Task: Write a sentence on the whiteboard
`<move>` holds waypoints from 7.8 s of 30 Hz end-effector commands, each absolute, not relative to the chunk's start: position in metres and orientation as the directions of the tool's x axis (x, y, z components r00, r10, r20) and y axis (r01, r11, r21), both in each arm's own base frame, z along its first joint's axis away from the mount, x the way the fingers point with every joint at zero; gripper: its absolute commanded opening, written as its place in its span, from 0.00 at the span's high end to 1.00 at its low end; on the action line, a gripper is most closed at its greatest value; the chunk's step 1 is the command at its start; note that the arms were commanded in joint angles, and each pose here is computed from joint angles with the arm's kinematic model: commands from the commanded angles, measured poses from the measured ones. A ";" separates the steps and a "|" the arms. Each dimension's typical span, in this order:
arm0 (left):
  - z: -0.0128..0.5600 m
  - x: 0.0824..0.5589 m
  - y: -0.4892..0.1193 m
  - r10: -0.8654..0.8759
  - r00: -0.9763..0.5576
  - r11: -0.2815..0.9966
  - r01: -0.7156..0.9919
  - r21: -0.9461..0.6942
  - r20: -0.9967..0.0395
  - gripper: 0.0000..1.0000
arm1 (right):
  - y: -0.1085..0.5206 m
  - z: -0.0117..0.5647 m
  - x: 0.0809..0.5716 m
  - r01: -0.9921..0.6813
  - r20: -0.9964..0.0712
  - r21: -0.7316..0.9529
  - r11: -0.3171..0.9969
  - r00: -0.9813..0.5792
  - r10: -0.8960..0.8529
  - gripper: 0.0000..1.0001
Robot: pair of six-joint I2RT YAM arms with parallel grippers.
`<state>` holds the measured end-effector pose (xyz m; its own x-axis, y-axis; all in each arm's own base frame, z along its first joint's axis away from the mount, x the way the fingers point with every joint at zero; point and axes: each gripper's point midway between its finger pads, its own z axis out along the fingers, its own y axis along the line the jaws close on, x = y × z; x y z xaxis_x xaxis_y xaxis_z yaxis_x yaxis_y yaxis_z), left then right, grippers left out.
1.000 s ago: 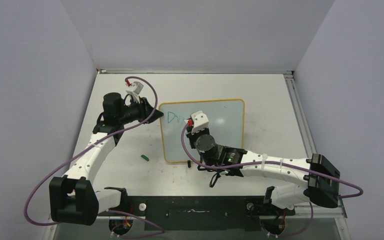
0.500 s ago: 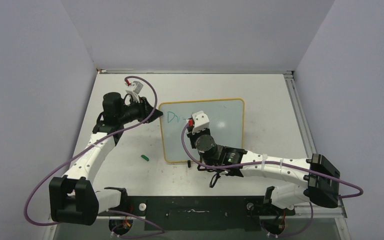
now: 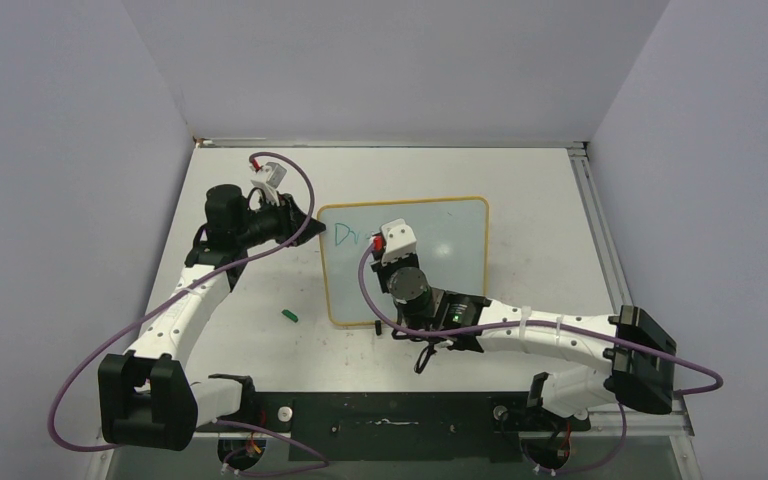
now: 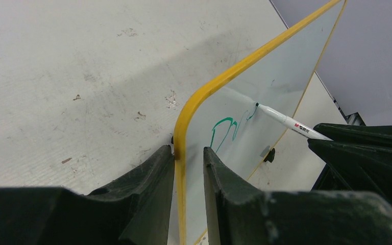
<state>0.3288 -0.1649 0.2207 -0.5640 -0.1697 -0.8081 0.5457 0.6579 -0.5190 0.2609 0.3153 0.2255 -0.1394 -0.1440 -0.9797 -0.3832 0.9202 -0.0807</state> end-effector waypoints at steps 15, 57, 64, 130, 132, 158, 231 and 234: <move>0.249 0.331 -0.171 -0.163 -0.503 0.630 0.609 -0.482 -0.849 0.78 | 0.328 0.229 0.258 -0.404 -0.982 -0.053 0.913 -0.143 -0.120 0.95; 0.245 0.335 -0.168 -0.158 -0.495 0.651 0.598 -0.467 -0.854 0.88 | 0.298 0.253 0.237 -0.414 -0.991 0.017 0.910 -0.127 -0.039 0.95; 0.246 0.334 -0.168 -0.155 -0.488 0.650 0.605 -0.461 -0.859 0.91 | 0.297 0.255 0.242 -0.461 -0.992 0.046 0.886 -0.123 -0.012 0.95; 0.242 0.330 -0.170 -0.148 -0.514 0.640 0.601 -0.478 -0.845 0.93 | 0.279 0.222 0.259 -0.372 -0.986 -0.033 0.928 -0.140 -0.091 0.95; 0.242 0.330 -0.170 -0.148 -0.514 0.640 0.602 -0.478 -0.845 0.93 | 0.279 0.227 0.261 -0.363 -0.988 -0.034 0.931 -0.125 -0.085 0.95; 0.243 0.329 -0.170 -0.148 -0.512 0.639 0.604 -0.477 -0.846 0.94 | 0.280 0.221 0.259 -0.367 -0.987 -0.033 0.930 -0.135 -0.088 0.95; 0.242 0.330 -0.170 -0.146 -0.514 0.640 0.602 -0.477 -0.845 0.94 | 0.270 0.231 0.266 -0.302 -0.992 -0.039 0.953 -0.099 -0.072 0.95; 0.242 0.330 -0.170 -0.146 -0.514 0.640 0.603 -0.477 -0.845 0.94 | 0.267 0.236 0.269 -0.290 -0.994 -0.038 0.956 -0.089 -0.067 0.95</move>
<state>0.3313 -0.1622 0.2179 -0.5532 -0.1510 -0.8193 0.5475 0.6754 -0.4941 0.2568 0.2730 0.2142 -0.1347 -0.1133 -0.9844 -0.3466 0.9361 -0.0603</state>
